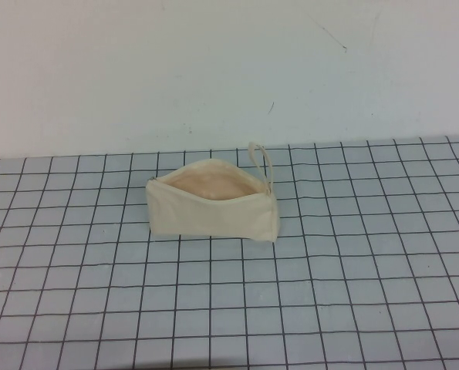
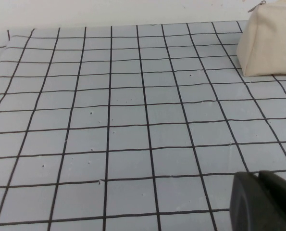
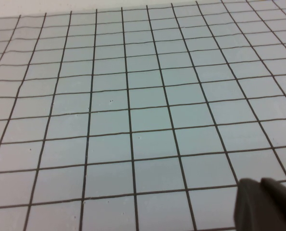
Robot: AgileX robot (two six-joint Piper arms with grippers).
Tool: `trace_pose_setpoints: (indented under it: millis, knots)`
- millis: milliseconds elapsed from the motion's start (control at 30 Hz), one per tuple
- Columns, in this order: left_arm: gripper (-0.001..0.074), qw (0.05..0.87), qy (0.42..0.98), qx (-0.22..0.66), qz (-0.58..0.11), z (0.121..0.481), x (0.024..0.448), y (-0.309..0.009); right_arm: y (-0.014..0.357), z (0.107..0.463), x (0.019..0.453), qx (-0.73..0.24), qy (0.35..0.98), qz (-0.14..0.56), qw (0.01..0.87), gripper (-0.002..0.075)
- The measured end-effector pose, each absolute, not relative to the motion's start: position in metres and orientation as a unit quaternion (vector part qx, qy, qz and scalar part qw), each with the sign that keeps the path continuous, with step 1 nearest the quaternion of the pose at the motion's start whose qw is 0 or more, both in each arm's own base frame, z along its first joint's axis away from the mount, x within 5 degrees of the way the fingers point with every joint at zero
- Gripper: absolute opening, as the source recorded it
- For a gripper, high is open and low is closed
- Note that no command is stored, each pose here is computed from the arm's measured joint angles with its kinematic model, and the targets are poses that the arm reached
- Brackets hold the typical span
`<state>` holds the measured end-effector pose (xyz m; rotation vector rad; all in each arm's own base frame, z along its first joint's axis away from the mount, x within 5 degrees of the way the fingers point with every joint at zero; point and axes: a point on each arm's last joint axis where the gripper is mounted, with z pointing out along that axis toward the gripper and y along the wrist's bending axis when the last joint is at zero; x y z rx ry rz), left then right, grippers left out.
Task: Put eraser into pencil case
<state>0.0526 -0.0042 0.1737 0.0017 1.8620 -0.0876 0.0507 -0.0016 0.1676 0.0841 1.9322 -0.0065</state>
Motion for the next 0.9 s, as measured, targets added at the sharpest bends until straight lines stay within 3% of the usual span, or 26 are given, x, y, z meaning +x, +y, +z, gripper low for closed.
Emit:
trace_pose_setpoints:
  millis: [900]
  knots:
    - [-0.0001, 0.596, 0.802, 0.004, -0.041, 0.1738, 0.0526, -0.0050, -0.0016, 0.1676, 0.0507, 0.036, 0.822, -0.003, 0.568, -0.0001]
